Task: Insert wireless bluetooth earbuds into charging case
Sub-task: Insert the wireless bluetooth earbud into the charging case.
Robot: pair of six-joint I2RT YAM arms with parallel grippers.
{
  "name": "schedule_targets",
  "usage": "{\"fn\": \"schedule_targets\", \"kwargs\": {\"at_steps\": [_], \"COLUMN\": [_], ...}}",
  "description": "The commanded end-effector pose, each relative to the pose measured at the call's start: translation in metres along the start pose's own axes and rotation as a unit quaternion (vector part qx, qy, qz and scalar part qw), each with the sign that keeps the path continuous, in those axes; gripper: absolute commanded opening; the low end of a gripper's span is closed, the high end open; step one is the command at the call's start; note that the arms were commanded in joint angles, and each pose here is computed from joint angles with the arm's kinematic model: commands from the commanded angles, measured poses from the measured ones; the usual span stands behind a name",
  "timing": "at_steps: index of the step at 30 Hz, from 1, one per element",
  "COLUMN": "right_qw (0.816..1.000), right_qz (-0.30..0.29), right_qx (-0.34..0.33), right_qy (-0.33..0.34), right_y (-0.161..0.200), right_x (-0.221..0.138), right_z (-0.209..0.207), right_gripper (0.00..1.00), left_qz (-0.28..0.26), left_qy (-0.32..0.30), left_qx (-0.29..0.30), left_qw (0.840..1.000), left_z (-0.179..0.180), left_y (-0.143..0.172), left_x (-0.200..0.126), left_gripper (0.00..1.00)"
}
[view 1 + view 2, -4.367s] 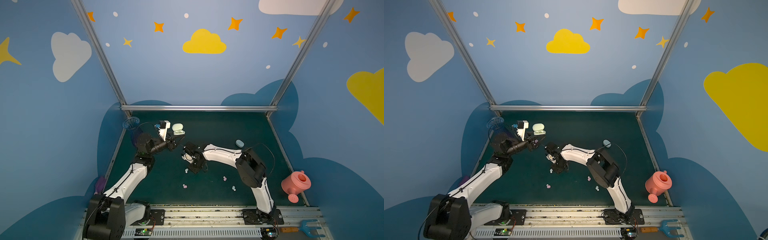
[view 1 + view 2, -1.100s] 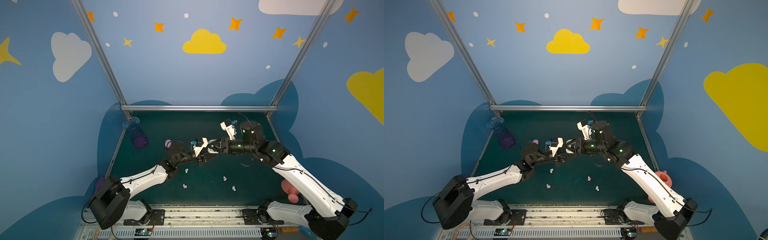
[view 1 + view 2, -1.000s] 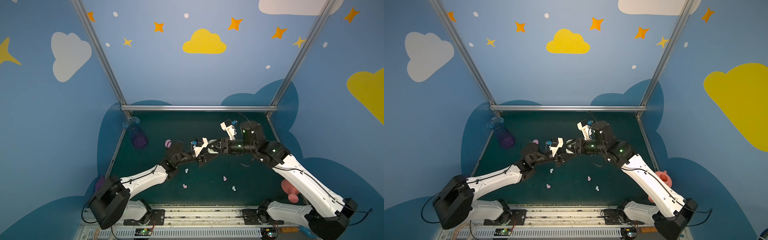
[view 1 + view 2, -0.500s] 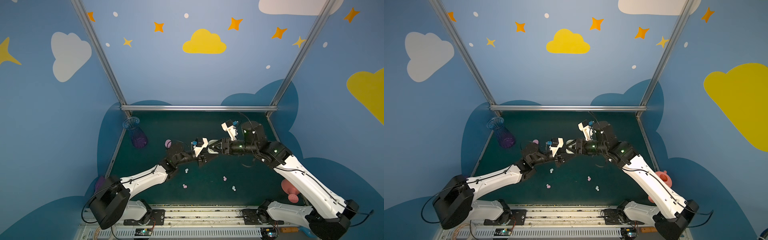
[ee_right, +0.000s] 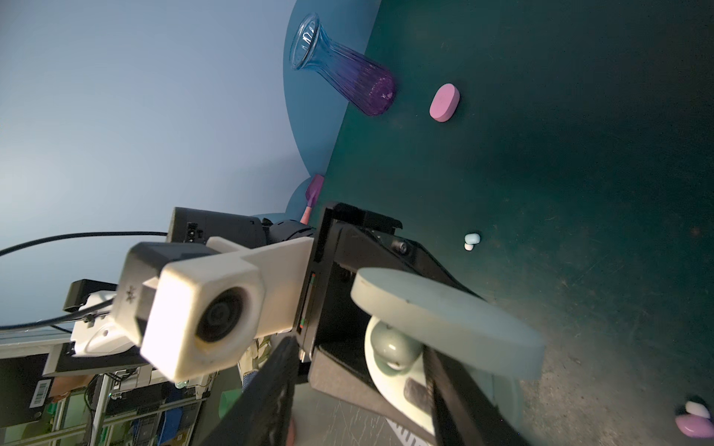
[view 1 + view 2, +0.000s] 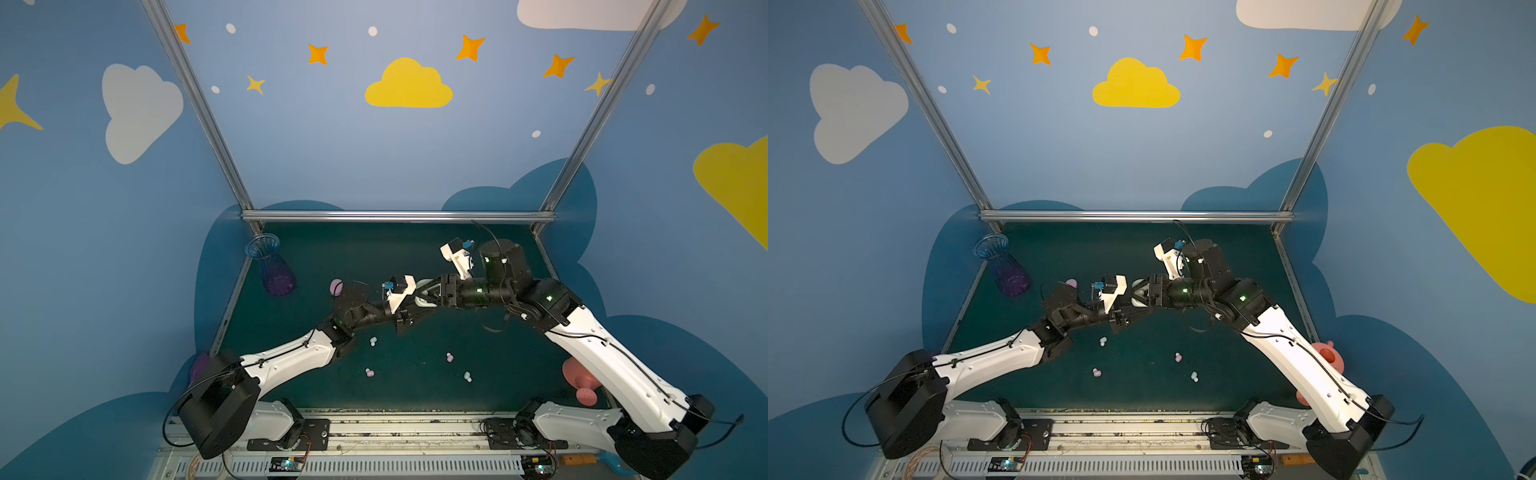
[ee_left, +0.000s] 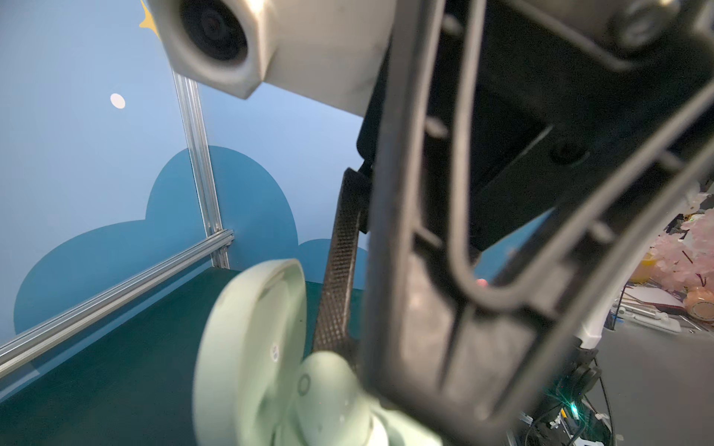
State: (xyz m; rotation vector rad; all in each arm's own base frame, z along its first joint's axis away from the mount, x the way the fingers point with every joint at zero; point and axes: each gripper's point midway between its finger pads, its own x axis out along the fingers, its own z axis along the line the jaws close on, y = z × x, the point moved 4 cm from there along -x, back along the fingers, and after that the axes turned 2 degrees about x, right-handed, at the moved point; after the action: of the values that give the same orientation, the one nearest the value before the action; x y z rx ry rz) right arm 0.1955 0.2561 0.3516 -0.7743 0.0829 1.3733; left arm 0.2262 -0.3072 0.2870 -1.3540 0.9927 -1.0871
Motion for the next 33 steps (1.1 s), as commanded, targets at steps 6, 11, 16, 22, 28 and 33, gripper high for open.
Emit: {"fn": "schedule_targets", "kwargs": {"at_steps": [6, 11, 16, 22, 28, 33], "right_qw": [1.000, 1.000, 1.000, 1.000, 1.000, 0.999], "right_qz": [0.011, 0.016, 0.013, 0.018, 0.010, 0.021], "right_qx": [-0.010, -0.014, -0.019, -0.018, -0.022, -0.021], "right_qy": [0.013, 0.000, -0.016, -0.008, -0.003, -0.014], "right_y": [-0.001, -0.002, -0.005, -0.002, -0.002, -0.001], "right_x": [0.002, 0.005, 0.005, 0.005, -0.001, 0.002], "right_z": [-0.001, 0.002, 0.009, 0.005, 0.006, 0.010], "right_gripper": [0.57, 0.57, 0.57, 0.57, 0.57, 0.57], "left_qz": [-0.040, -0.041, -0.041, -0.042, -0.039, -0.041], "left_qy": [0.002, 0.002, 0.002, 0.001, -0.001, -0.003], "left_qx": [0.025, 0.023, 0.023, 0.023, 0.023, 0.023], "left_qw": [0.999, 0.999, 0.999, 0.999, 0.999, 0.999], "left_z": [-0.003, -0.003, -0.003, -0.002, -0.002, 0.000], "left_y": [-0.027, -0.028, -0.027, -0.028, -0.026, -0.027], "left_x": [-0.003, -0.002, -0.002, -0.002, -0.002, -0.001], "left_gripper": [0.18, 0.18, 0.18, 0.18, 0.18, 0.18]}}
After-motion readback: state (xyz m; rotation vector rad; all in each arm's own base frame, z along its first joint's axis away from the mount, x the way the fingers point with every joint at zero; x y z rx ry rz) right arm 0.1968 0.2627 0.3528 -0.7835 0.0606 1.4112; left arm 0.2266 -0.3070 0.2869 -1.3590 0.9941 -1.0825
